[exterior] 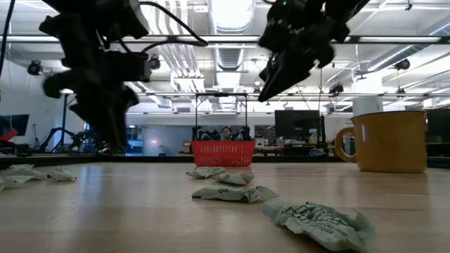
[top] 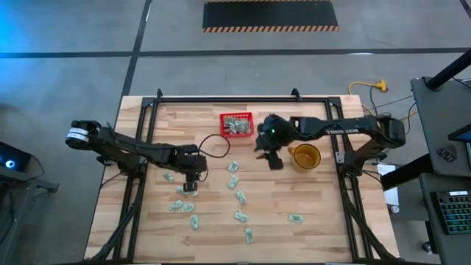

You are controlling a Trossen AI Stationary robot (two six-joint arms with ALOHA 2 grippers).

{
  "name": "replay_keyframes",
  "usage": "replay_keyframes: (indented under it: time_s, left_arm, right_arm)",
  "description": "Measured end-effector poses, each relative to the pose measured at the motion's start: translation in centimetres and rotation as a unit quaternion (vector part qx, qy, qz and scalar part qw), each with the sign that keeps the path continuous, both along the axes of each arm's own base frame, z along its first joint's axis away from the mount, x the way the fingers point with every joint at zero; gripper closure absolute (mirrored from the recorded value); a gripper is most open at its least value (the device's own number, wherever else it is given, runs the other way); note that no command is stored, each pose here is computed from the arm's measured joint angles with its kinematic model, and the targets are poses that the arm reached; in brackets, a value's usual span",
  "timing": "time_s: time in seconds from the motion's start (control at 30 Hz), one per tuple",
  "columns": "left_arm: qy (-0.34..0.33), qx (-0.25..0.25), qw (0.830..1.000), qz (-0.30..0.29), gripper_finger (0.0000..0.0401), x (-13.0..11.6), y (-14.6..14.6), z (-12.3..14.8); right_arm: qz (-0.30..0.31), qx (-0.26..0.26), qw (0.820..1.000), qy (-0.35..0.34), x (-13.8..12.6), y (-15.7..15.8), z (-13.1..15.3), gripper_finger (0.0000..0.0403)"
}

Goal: Pick and place Stevia / Truvia into bins
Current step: Put the white stevia packet into the red bin

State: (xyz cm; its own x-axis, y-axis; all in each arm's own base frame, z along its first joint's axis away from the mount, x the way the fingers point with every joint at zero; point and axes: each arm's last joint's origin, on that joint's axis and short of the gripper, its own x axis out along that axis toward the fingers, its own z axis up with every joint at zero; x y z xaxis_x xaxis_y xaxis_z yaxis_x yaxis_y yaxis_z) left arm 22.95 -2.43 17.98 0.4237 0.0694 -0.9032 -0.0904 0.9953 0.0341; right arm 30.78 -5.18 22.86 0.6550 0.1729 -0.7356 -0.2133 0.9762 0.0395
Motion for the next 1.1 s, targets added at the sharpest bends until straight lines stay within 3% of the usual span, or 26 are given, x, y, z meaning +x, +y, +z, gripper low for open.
replay_keyframes:
  time_s: [0.13, 0.43, 0.73, 1.1]
  left_arm:
    - [0.028, -0.053, 0.998, 0.010, 0.0271, -0.4, -0.9, 0.1]
    - [0.047, -0.098, 0.994, -0.016, 0.0271, -1.0, -3.7, -0.2]
    - [0.040, -0.043, 0.996, -0.065, 0.0271, -1.5, -5.1, -0.5]
    - [0.081, -0.022, 0.993, -0.087, 0.0271, -1.0, -5.3, -2.4]
  right_arm:
    - [0.041, 0.001, 0.999, 0.003, -0.6, 2.7, 0.2, 0.0268]
    - [0.104, 0.006, 0.995, 0.010, -0.6, 7.3, 0.0, 0.0280]
    - [0.117, 0.010, 0.993, 0.026, -1.0, 8.5, -1.1, 0.0293]
    - [0.116, 0.011, 0.993, 0.034, -1.2, 8.5, -1.5, 0.0312]
